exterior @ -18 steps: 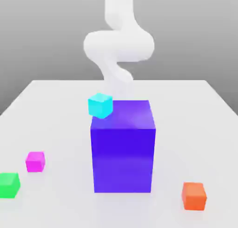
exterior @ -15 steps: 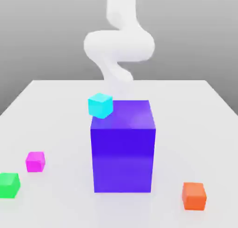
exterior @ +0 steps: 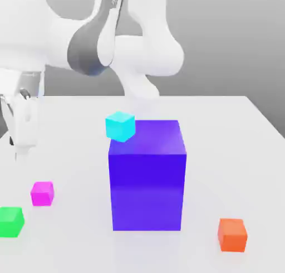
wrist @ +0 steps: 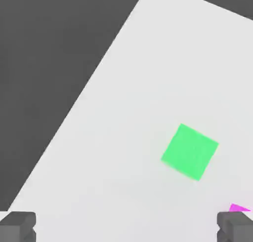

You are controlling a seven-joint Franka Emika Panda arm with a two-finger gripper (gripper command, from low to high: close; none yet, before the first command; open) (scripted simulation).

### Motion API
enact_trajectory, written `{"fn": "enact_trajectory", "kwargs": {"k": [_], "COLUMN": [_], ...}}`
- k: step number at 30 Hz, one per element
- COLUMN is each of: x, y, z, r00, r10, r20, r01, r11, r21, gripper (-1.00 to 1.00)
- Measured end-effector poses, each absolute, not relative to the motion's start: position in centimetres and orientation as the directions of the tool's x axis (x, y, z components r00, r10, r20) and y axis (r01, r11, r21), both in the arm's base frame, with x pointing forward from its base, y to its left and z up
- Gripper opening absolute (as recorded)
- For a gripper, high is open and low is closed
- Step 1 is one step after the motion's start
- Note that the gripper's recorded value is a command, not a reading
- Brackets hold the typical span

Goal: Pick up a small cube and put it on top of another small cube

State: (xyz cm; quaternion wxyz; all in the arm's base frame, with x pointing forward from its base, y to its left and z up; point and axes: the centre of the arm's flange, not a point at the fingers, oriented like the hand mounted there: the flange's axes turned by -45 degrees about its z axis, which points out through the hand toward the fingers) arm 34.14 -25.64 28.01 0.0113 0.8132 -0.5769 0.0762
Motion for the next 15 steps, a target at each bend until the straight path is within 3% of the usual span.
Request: {"fn": "enact_trajectory", "kwargs": {"k": [5, 11, 12, 15], "x": [27.4, 27.0, 26.9, 27.0], "y": [-27.6, -27.4, -27.3, -27.3], "z": [19.5, 13.4, 12.8, 12.8], "r00": [0.063, 0.046, 0.046, 0.046], "r10": [-0.998, -0.999, -0.999, -0.999], "r20": [0.011, 0.001, 0.0, 0.001], "r01": [-0.998, -0.999, -0.999, -0.999], "r11": [-0.063, -0.046, -0.046, -0.046], "r21": [-0.01, 0.0, 0.0, 0.0], "gripper": [0.0, 0.0, -1.0, -1.0]}}
